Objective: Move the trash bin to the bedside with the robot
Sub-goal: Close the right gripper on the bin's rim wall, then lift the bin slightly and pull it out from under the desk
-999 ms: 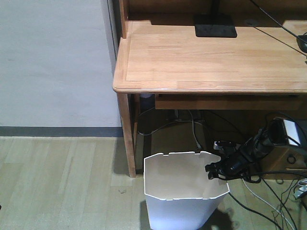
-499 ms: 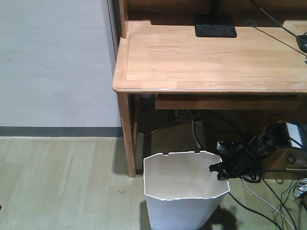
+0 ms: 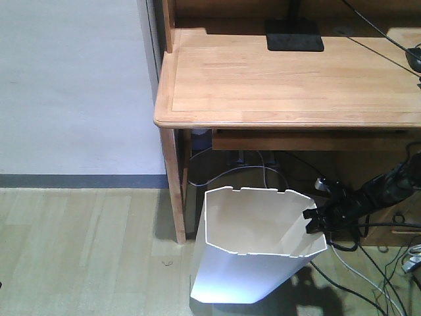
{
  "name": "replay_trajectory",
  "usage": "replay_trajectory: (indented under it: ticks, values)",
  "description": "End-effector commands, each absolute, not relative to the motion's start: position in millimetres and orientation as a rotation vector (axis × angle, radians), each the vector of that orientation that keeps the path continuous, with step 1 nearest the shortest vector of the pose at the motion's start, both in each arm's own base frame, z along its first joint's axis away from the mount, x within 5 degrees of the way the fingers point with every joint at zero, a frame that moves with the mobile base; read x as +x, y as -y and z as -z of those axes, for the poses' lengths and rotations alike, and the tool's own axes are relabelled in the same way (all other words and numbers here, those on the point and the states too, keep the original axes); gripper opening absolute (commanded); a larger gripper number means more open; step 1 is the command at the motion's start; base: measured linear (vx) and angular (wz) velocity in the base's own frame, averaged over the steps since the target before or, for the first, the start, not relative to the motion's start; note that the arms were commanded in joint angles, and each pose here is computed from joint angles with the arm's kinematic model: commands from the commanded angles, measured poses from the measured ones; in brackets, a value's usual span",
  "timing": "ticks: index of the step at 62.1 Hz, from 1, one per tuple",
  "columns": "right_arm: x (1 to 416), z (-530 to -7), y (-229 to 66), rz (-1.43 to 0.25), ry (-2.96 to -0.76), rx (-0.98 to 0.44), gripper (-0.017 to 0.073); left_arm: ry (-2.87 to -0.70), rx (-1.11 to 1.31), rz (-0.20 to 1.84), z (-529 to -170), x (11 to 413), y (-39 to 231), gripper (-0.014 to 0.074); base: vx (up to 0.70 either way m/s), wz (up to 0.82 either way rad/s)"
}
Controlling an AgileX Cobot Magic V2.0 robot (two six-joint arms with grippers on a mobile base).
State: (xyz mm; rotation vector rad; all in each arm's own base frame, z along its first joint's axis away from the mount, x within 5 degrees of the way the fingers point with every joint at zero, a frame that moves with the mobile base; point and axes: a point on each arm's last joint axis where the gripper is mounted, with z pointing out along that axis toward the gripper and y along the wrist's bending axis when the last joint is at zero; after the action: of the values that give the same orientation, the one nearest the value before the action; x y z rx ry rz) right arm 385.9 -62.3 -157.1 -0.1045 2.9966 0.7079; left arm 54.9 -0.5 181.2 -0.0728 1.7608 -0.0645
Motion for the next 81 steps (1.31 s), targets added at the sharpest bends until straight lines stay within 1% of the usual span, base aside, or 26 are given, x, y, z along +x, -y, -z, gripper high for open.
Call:
replay_trajectory:
  ticks: [1, 6, 9, 13, 26, 34, 39, 46, 56, 65, 81]
  values:
    - [393, 102, 57, -0.828, -2.888, -0.093, -0.0003, -1.698, -0.08, 0.072, -182, 55, 0, -0.0006, 0.0, 0.0]
    - [384, 87, 56, -0.803, -2.85, -0.109, -0.0003, -1.698, -0.08, 0.072, -182, 55, 0, -0.0006, 0.0, 0.0]
    - [376, 78, 54, -0.823, -2.832, -0.127, -0.0003, -1.698, -0.08, 0.072, -182, 55, 0, -0.0006, 0.0, 0.0]
    - [367, 68, 50, -0.858, -2.814, -0.112, -0.0003, -1.698, -0.08, 0.072, -182, 55, 0, -0.0006, 0.0, 0.0]
    - [335, 43, 40, -0.905, -2.822, -0.131, -0.0003, -1.698, -0.08, 0.072, -182, 55, 0, -0.0006, 0.0, 0.0]
    - [316, 26, 35, -0.914, -2.824, -0.176, -0.0003, -1.698, -0.08, 0.072, -182, 55, 0, -0.0006, 0.0, 0.0]
    - [309, 18, 32, -0.918, -2.826, -0.156, -0.0003, -1.698, -0.08, 0.072, -182, 55, 0, -0.0006, 0.0, 0.0]
    - [305, 8, 30, -0.927, -2.814, -0.147, -0.0003, -1.698, -0.08, 0.072, -182, 55, 0, -0.0006, 0.0, 0.0]
    - [303, -1, 25, -1.024, -2.771, -0.212, -0.0003, -1.698, -0.08, 0.072, -182, 55, 0, -0.0006, 0.0, 0.0]
    - [303, -5, 21, -1.102, -2.742, -0.202, -0.0003, -1.698, -0.08, 0.072, -182, 55, 0, -0.0006, 0.0, 0.0]
    - [302, -5, 19, -1.125, -2.737, -0.216, -0.0003, -1.698, -0.08, 0.072, -182, 55, 0, -0.0006, 0.0, 0.0]
